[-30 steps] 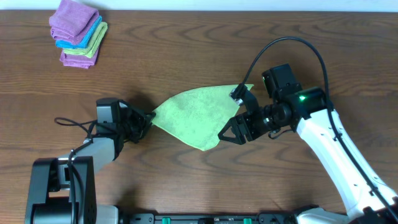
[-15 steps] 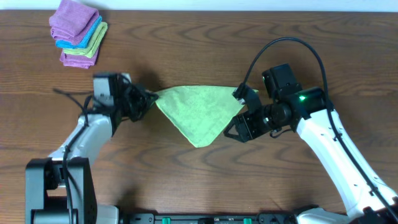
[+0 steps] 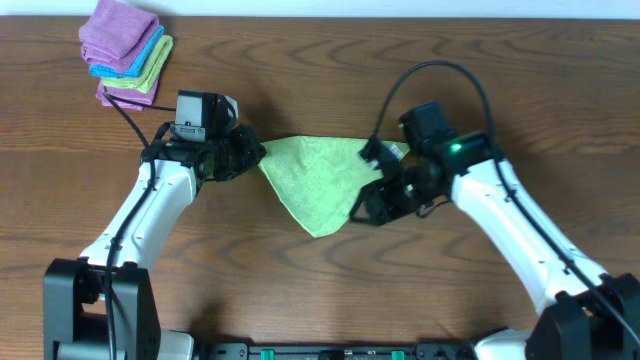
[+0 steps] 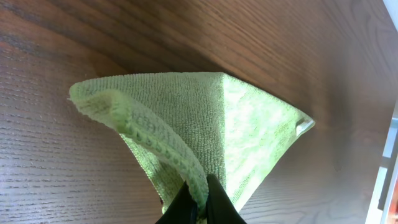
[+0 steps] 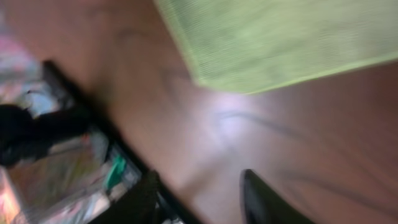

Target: Fold the cloth

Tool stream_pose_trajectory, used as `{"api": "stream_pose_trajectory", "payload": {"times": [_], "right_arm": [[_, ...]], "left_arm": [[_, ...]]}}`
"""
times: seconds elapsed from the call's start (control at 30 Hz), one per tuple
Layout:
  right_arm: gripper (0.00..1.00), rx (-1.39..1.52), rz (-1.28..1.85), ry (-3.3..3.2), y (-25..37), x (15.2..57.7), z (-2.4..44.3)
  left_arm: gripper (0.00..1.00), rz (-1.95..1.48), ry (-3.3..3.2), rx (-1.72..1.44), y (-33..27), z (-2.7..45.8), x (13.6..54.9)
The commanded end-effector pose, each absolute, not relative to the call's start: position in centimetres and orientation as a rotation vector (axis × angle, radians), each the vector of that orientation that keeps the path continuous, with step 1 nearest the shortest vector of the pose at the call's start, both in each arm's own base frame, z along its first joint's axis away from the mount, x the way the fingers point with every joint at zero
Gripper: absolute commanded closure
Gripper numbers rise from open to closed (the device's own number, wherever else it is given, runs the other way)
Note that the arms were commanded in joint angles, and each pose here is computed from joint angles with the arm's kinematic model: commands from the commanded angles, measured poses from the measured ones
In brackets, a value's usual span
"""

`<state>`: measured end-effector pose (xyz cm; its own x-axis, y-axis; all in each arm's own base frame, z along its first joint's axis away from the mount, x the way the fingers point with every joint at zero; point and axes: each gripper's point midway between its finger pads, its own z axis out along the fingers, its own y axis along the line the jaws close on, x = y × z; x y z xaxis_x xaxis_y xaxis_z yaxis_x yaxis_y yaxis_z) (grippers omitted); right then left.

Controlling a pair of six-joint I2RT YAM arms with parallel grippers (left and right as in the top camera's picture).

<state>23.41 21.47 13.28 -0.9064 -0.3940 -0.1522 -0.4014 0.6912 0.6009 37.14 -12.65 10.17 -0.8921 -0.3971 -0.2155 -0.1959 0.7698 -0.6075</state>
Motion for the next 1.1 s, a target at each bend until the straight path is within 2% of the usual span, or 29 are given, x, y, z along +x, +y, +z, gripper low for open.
{"api": "stream_pose_trajectory", "payload": {"times": [0.0, 0.07, 0.17, 0.2, 0.33, 0.53, 1.07], "right_arm": [[0.50, -0.829, 1.194, 2.844, 24.8, 20.4, 14.1], [0.50, -0.917, 1.055, 2.846, 25.6, 19.9, 12.7], [0.61, -1.037, 0.583, 2.785, 25.3, 21.3, 10.2], [0.62, -1.072, 0.439, 2.738, 25.2, 22.1, 9.8], [0.54, -1.179, 0.019, 2.542, 24.8, 24.0, 9.3], [0.44, -1.223, -0.011, 2.458, 26.0, 23.2, 5.8], [0.44, -1.268, 0.092, 2.386, 29.5, 22.6, 2.1]], "left_arm": [[0.94, -0.820, 2.614, -0.434, -12.4, 10.5, 37.8], [0.94, -0.820, 2.607, -0.433, -12.4, 10.6, 37.9], [0.94, -0.819, 2.605, -0.444, -12.2, 10.6, 38.0], [0.94, -0.819, 2.605, -0.444, -12.2, 10.6, 38.0], [0.94, -0.818, 2.603, -0.449, -12.1, 10.6, 38.0], [0.94, -0.821, 2.592, -0.504, -11.1, 10.7, 38.3], [0.94, -0.851, 2.589, -0.515, -11.1, 10.8, 38.3]]}}
